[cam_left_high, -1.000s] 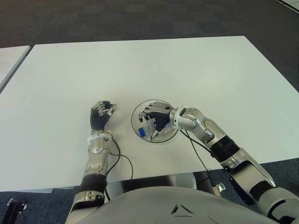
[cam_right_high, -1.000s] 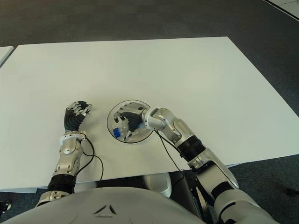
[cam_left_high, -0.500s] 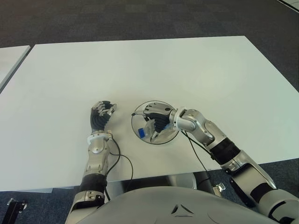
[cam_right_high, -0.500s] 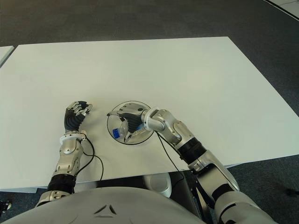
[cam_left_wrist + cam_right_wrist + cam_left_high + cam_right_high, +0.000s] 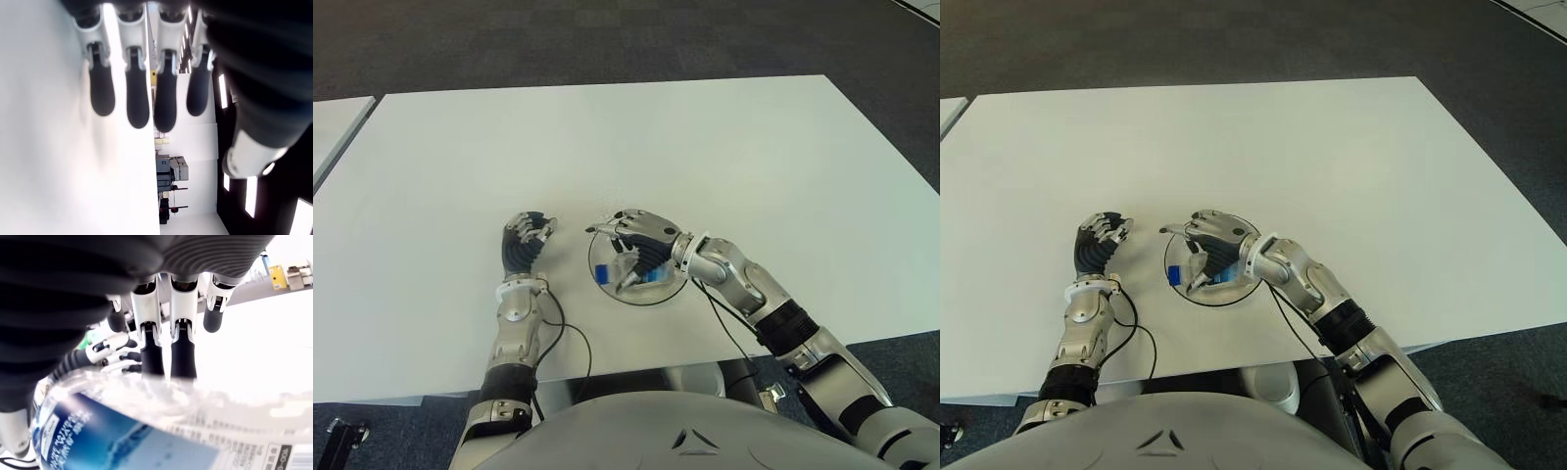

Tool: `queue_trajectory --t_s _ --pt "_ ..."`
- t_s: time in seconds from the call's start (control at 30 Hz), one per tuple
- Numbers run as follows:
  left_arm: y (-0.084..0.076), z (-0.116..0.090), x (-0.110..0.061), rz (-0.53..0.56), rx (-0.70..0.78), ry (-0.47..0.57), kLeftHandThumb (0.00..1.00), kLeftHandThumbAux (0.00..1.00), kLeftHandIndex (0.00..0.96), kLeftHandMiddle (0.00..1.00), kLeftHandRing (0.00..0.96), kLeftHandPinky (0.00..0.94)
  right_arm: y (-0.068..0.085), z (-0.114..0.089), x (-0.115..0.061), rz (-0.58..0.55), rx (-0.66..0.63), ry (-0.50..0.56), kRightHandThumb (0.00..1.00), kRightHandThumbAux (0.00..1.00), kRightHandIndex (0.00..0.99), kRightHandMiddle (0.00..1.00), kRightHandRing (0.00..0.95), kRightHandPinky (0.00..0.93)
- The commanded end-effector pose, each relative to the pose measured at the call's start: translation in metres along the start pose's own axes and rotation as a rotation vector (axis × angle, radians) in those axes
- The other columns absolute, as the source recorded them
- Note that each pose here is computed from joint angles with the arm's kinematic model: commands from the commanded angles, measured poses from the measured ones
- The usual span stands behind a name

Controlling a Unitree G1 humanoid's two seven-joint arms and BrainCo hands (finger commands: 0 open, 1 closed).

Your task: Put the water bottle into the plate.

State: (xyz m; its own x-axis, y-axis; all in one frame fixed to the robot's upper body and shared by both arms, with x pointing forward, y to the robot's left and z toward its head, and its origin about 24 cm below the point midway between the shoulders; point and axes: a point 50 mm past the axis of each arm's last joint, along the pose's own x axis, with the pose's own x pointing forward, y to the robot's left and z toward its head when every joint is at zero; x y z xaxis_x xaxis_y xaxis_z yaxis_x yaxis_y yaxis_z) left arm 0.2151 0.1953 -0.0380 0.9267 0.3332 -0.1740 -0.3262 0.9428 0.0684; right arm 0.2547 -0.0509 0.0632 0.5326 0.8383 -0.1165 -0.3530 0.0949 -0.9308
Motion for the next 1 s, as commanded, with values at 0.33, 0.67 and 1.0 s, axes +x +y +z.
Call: queue_trajectory --t_s 0.33,0.67,1.0 --pt "0.0039 -0.0309 -0.0155 0.003 0.031 0.168 0.709 0.716 0.432 0.504 0.489 0.489 -0.0024 -0.0002 -0.0016 -0.246 -0.090 -0.026 0.000 0.485 0.000 0.000 0.000 0.000" --pt "0.0042 -0.0316 -0.0151 0.007 0.017 0.173 0.709 0.716 0.432 0.502 0.482 0.479 -0.0018 -0.0034 -0.0016 -0.406 -0.284 0.000 0.000 0.421 0.000 0.000 0.000 0.000" --pt "0.0039 -0.0317 -0.0153 0.011 0.011 0.167 0.709 0.716 0.432 0.497 0.480 0.479 0.0005 -0.0059 -0.0018 -0.530 -0.424 0.053 0.057 0.284 0.000 0.000 0.000 0.000"
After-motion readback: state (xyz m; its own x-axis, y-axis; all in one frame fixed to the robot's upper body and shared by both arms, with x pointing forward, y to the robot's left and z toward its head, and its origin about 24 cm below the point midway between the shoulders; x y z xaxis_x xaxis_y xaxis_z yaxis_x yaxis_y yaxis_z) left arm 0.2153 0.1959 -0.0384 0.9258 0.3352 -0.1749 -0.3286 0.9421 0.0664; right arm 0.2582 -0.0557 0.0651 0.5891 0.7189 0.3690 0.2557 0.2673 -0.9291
